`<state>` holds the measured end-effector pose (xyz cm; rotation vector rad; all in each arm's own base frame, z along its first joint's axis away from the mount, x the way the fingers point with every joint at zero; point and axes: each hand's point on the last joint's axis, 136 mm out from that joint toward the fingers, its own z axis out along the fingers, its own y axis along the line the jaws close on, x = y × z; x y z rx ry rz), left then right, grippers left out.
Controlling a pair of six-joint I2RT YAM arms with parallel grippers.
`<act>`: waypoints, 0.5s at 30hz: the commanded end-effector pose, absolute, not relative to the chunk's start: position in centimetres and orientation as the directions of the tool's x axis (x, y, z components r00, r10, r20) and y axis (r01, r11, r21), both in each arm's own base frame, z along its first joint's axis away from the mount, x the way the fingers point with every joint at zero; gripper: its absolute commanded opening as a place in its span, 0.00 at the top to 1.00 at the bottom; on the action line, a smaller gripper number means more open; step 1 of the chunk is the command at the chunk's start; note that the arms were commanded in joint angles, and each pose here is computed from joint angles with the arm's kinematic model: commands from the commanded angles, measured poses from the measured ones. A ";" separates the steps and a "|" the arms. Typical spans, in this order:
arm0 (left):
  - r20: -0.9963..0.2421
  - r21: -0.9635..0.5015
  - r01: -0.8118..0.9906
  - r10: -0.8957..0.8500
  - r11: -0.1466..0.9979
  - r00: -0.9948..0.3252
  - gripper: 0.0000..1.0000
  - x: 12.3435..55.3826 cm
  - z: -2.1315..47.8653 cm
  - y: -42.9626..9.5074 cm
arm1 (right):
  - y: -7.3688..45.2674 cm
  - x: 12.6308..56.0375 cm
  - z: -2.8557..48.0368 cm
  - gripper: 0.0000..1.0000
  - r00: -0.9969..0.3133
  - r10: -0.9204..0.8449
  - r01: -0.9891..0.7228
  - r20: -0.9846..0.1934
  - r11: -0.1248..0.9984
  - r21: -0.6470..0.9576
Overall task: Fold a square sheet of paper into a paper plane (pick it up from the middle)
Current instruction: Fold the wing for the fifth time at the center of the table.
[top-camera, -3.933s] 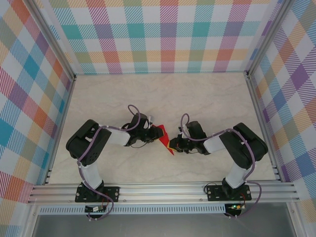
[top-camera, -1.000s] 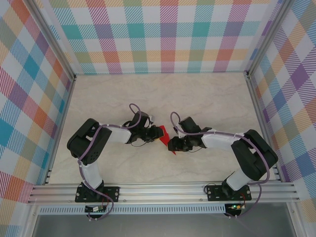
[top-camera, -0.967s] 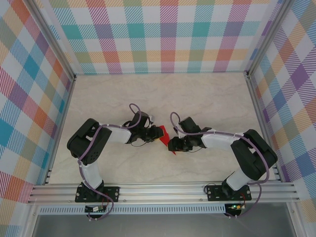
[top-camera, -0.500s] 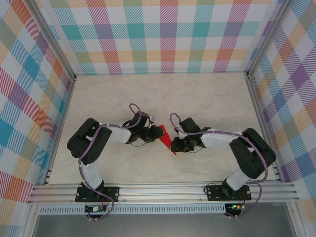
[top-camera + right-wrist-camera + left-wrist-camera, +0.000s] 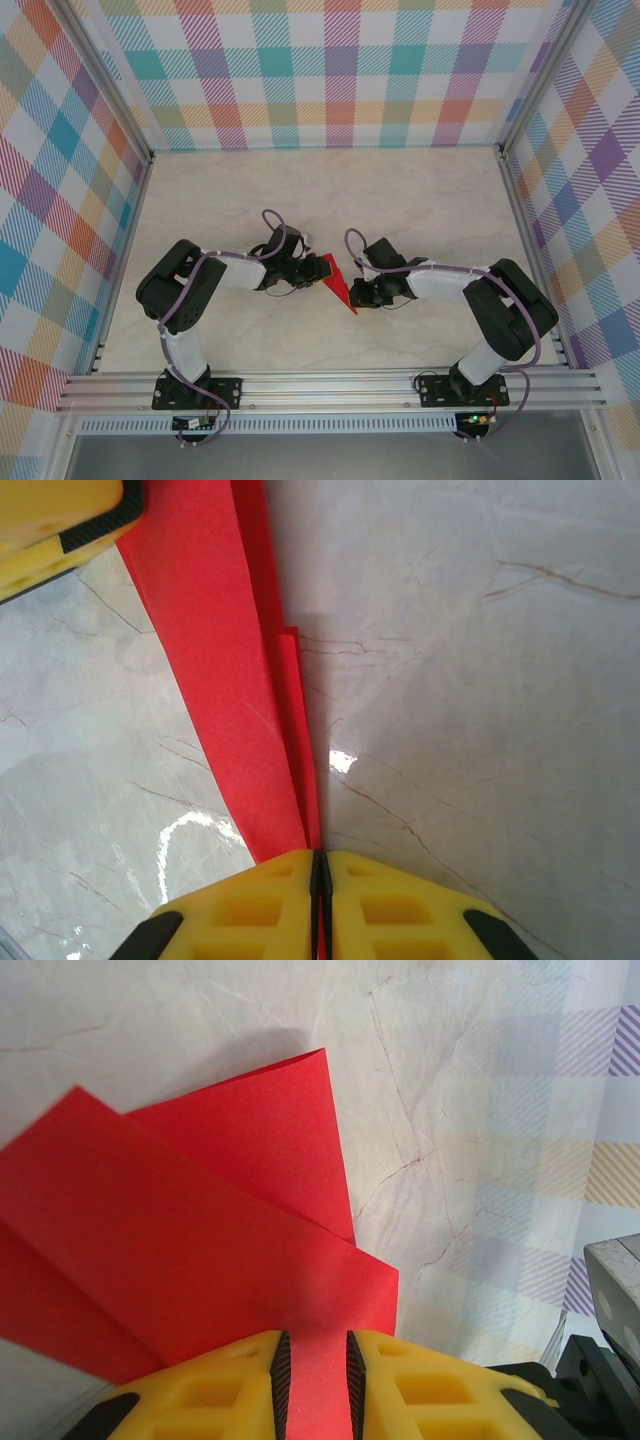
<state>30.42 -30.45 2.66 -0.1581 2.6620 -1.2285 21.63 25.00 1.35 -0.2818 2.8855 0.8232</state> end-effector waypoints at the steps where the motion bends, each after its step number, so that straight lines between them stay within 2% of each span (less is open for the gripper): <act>1: -0.075 -0.680 -0.071 -0.165 0.730 -0.983 0.76 28.8 -1.7 -29.2 | 23.8 20.4 -0.6 0.89 -0.986 -0.138 -0.167 -0.096 0.873 0.458; 10: -0.058 -0.655 -0.085 -0.162 0.751 -0.985 0.77 28.5 -2.4 -28.8 | 24.7 22.0 4.1 0.82 -0.977 -0.072 -0.168 -0.201 0.841 0.514; 15: -0.057 -0.651 -0.082 -0.156 0.755 -0.986 0.77 28.4 -2.5 -28.8 | 26.6 22.3 6.5 0.84 -0.971 -0.075 -0.201 -0.227 0.768 0.608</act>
